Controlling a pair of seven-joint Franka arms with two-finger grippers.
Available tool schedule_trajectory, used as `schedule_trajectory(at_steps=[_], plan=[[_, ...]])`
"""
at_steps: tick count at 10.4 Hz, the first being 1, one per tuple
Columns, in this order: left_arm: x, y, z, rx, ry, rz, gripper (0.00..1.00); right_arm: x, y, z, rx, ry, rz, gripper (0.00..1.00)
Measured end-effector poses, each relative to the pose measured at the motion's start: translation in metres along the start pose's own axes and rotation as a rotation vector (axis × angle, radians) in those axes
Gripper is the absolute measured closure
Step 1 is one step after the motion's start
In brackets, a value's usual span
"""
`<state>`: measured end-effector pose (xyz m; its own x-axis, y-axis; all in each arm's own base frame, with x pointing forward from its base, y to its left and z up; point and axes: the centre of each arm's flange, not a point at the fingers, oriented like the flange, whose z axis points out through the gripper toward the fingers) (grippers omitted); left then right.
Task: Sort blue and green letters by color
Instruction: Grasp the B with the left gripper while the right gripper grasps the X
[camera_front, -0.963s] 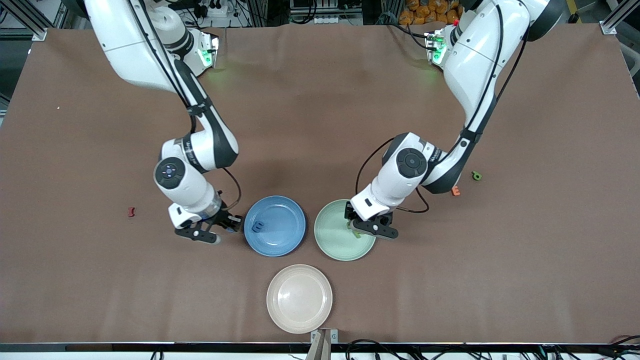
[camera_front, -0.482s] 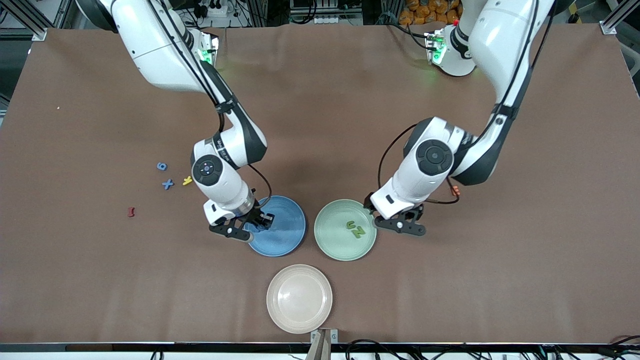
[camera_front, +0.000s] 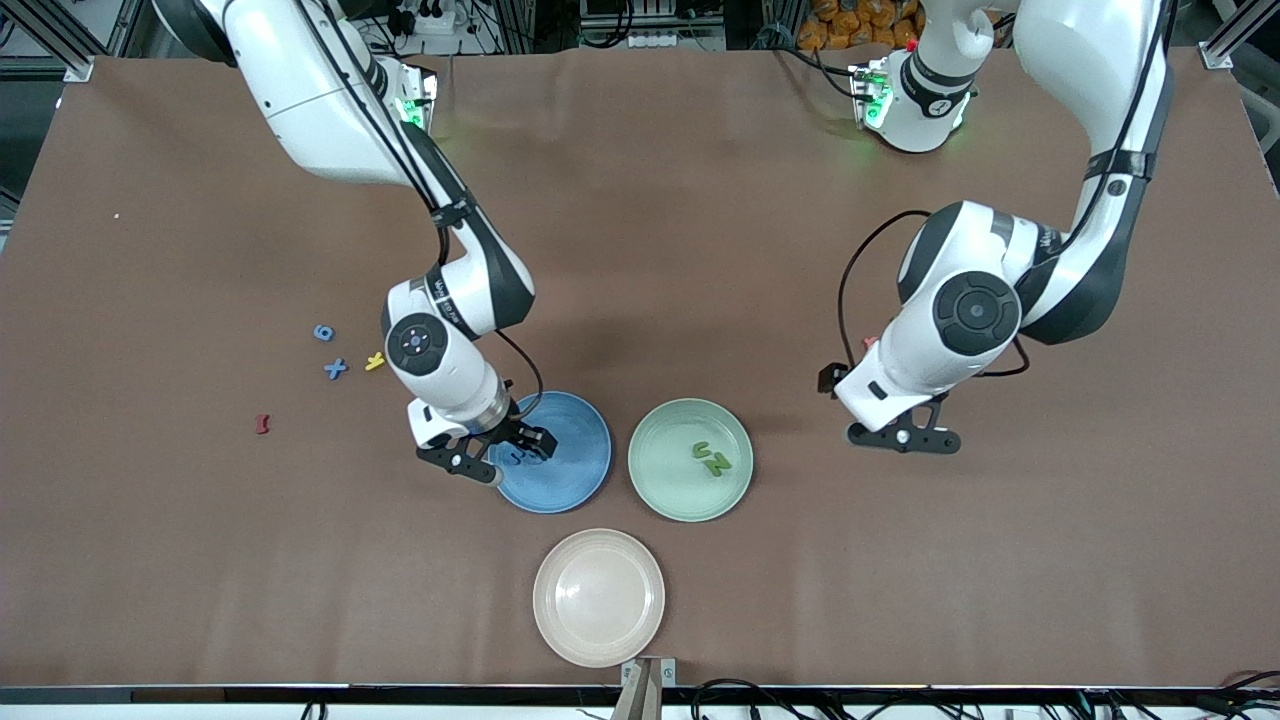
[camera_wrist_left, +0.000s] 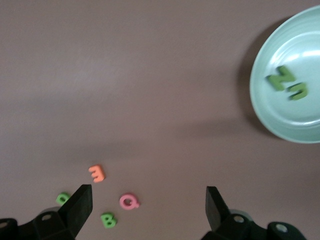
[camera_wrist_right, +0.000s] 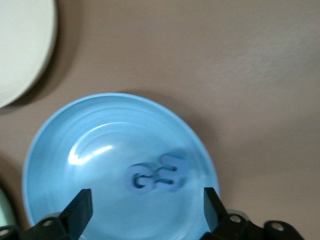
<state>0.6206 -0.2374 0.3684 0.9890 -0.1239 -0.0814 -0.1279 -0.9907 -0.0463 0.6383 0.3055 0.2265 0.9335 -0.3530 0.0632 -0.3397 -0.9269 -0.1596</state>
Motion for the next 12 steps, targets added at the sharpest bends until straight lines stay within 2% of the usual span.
schedule_trajectory(at_steps=[1, 3, 4, 6, 9, 12], plan=[[-0.008, -0.012, 0.005, 0.010, -0.020, -0.014, 0.00, 0.012, 0.013, -0.006, -0.028, -0.030, -0.034, 0.00], [-0.022, -0.048, 0.016, 0.015, -0.062, -0.072, 0.00, 0.047, 0.059, -0.032, -0.076, -0.097, -0.090, 0.00], [-0.028, -0.072, 0.022, -0.023, -0.092, -0.132, 0.00, 0.067, 0.089, -0.048, -0.101, -0.115, -0.127, 0.00], [-0.038, -0.116, 0.031, -0.047, -0.124, -0.214, 0.00, 0.093, 0.152, -0.064, -0.143, -0.130, -0.210, 0.00], [-0.054, -0.133, 0.055, -0.092, -0.107, -0.275, 0.00, 0.100, 0.224, -0.077, -0.152, -0.166, -0.367, 0.00], [-0.079, -0.131, 0.094, -0.109, -0.087, -0.336, 0.00, 0.069, 0.272, -0.081, -0.138, -0.181, -0.488, 0.00]])
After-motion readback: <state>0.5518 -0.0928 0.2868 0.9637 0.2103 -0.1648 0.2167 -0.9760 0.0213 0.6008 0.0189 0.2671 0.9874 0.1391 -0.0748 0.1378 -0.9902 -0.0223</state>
